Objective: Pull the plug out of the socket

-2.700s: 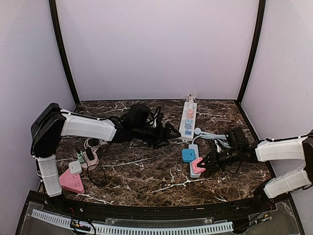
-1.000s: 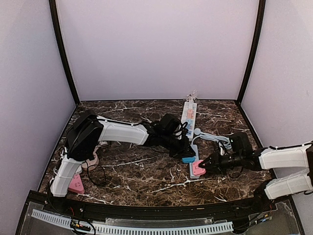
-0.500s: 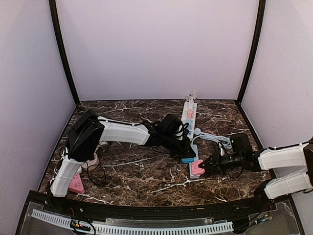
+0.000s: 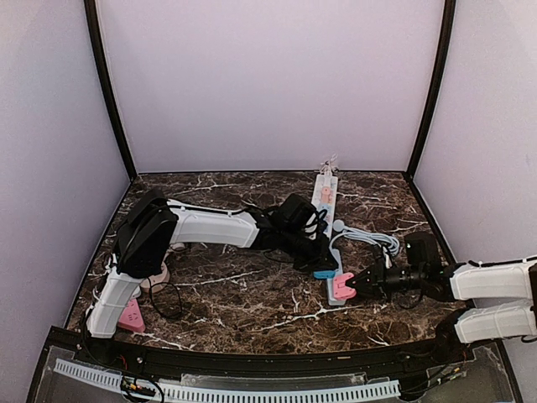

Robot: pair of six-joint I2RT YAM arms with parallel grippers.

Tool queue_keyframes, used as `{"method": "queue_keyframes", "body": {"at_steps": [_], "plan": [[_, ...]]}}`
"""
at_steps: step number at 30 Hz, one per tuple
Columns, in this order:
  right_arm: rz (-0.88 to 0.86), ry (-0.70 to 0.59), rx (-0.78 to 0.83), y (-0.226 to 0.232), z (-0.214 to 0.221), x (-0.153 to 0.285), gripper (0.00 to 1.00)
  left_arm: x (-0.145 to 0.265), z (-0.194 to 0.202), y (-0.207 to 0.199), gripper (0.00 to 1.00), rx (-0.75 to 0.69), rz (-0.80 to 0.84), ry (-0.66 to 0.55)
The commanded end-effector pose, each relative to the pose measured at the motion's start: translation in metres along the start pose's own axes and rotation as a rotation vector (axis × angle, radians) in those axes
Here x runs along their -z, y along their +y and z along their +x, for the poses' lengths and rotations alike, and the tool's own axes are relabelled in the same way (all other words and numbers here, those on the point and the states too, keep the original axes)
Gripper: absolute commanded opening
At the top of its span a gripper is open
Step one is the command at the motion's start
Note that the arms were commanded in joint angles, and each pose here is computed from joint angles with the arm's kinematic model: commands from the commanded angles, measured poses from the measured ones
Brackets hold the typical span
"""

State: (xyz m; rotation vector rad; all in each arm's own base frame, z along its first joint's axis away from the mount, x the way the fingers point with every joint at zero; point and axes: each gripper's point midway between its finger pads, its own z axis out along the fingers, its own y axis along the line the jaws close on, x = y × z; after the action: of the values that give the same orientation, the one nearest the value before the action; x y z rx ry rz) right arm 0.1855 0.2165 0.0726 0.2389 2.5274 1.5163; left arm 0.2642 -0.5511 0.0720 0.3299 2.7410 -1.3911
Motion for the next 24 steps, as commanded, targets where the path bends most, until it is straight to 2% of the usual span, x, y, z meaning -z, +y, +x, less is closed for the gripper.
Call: {"method": "queue_keyframes", "body": {"at_steps": [1, 12, 24], "plan": [[-0.118, -0.015, 0.083, 0.030, -0.006, 0.006, 0.00, -0.012, 0.019, 0.055, 0.05, 0.062, -0.178, 0.056], [-0.085, 0.017, -0.043, 0.015, -0.007, 0.000, 0.00, -0.016, 0.029, 0.065, 0.05, 0.062, -0.214, 0.089], [-0.057, 0.004, -0.098, 0.011, -0.012, 0.001, 0.00, -0.018, 0.034, 0.070, 0.04, 0.059, -0.226, 0.097]]}}
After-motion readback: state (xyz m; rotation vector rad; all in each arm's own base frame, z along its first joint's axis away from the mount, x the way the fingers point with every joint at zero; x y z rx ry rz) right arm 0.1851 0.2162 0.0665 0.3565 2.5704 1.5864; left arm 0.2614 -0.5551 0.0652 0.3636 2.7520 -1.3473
